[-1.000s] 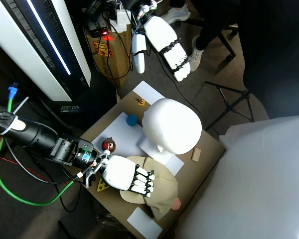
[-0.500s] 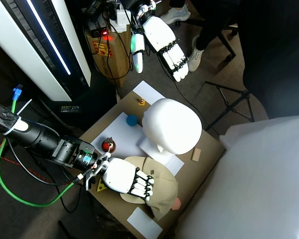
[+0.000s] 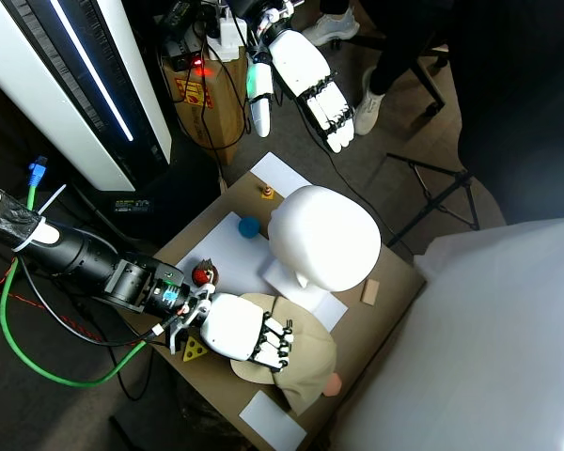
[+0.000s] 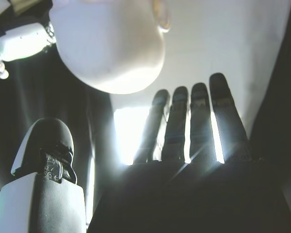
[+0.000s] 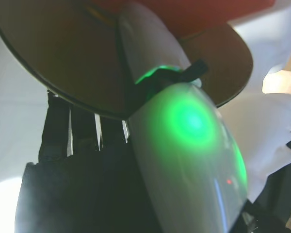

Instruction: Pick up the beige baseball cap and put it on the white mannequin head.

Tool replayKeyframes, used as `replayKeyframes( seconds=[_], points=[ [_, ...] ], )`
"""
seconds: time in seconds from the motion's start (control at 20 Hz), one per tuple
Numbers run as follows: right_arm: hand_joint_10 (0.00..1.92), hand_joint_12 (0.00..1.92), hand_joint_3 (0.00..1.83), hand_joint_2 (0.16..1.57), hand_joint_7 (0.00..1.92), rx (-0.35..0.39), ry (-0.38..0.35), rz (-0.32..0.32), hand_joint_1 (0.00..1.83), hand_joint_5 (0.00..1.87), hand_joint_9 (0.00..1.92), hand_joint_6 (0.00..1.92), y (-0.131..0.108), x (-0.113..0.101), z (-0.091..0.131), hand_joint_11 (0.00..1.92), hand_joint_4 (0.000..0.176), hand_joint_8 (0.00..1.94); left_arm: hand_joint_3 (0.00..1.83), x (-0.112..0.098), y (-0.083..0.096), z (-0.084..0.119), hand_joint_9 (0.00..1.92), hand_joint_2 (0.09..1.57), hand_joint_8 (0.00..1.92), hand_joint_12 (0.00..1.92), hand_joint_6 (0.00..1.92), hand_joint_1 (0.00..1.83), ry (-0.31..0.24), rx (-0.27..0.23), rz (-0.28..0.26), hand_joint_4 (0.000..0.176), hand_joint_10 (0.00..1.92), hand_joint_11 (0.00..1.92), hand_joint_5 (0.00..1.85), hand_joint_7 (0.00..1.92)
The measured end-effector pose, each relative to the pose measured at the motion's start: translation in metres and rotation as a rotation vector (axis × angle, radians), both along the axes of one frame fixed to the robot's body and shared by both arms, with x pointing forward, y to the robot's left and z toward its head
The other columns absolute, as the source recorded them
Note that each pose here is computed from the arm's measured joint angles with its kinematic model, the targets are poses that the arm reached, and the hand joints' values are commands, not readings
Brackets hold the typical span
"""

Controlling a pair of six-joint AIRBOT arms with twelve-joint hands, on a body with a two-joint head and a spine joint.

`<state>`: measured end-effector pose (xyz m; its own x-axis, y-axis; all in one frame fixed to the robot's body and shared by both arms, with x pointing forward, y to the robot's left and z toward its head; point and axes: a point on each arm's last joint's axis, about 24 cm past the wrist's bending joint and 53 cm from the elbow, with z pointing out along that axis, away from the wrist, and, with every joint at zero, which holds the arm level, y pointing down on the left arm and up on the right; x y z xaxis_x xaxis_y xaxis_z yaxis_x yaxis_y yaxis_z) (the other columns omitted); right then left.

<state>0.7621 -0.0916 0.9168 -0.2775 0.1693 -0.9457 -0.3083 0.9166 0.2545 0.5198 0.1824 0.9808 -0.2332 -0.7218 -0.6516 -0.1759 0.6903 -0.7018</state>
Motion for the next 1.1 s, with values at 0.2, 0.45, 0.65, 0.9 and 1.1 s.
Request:
replayKeyframes(
  seconds=[0.2,0.45,0.65,0.9,1.1],
  points=[
    [1.46,1.59,0.00,1.19,0.81,0.026,-0.029,-0.029,1.38,0.71,0.83,1.21,-0.003,0.011,0.014,0.81,0.000,1.19,0.00,0.001,0.000,0.001,0.04,1.10,0.00,0.39,0.00,0.00,-0.004,-0.006,0.002,0.000,0.00,0.00,0.02,0.03],
    [1.48,1.51,0.00,1.19,0.84,0.040,-0.051,-0.053,1.35,0.73,0.82,1.21,-0.009,0.016,0.019,0.82,0.000,1.17,0.00,0.005,-0.001,0.007,0.03,1.10,0.00,0.31,0.00,0.00,-0.020,-0.020,0.010,0.000,0.00,0.00,0.02,0.03],
    [1.37,1.68,0.00,1.18,0.82,0.097,-0.146,-0.072,1.45,0.74,0.81,1.14,-0.013,0.027,0.051,0.80,0.000,1.13,0.00,0.005,0.000,0.007,0.03,1.10,0.00,0.32,0.00,0.00,-0.020,-0.026,0.017,0.000,0.00,0.00,0.02,0.03],
    [1.33,1.72,0.00,1.17,0.80,0.220,-0.349,-0.104,1.48,0.76,0.82,1.11,-0.016,0.046,0.132,0.78,0.000,1.14,0.00,0.005,0.003,0.008,0.03,1.10,0.00,0.31,0.00,0.00,-0.024,-0.026,0.023,0.000,0.00,0.00,0.02,0.03],
    [1.33,1.72,0.00,1.17,0.80,0.276,-0.505,-0.062,1.48,0.76,0.82,1.12,-0.022,0.039,0.179,0.79,0.000,1.15,0.00,0.003,0.007,0.009,0.02,1.10,0.00,0.30,0.00,0.00,-0.017,-0.052,0.043,0.000,0.00,0.00,0.02,0.03]
  ],
)
